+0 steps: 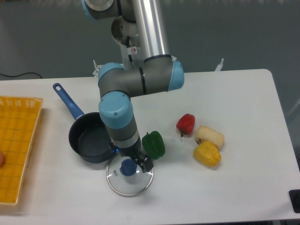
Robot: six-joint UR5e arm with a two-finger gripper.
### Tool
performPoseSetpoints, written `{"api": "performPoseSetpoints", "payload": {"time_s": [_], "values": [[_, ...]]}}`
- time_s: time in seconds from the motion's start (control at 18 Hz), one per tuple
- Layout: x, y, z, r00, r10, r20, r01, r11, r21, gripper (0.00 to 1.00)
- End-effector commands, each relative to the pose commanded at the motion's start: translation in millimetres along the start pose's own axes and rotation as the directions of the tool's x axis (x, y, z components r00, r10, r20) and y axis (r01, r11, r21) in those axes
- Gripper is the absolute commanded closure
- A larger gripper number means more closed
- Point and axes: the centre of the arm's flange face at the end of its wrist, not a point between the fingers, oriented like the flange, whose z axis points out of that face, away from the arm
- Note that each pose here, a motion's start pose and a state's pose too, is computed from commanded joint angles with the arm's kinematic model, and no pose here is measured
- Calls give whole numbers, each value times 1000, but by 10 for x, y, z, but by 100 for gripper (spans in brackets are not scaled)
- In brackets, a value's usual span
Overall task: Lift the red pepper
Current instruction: 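Move the gripper from the glass lid toward the red bell pepper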
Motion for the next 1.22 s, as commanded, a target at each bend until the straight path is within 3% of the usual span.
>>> {"api": "performPoseSetpoints", "payload": {"time_s": [0.61, 0.83, 1.22], "values": [[-237, 597, 22, 995, -81, -58, 77, 995, -64, 0], [-289, 885, 96, 992, 87, -95, -93, 994, -58, 0], [-52, 1329, 453, 968, 170, -186, -191, 976, -106, 0]]}}
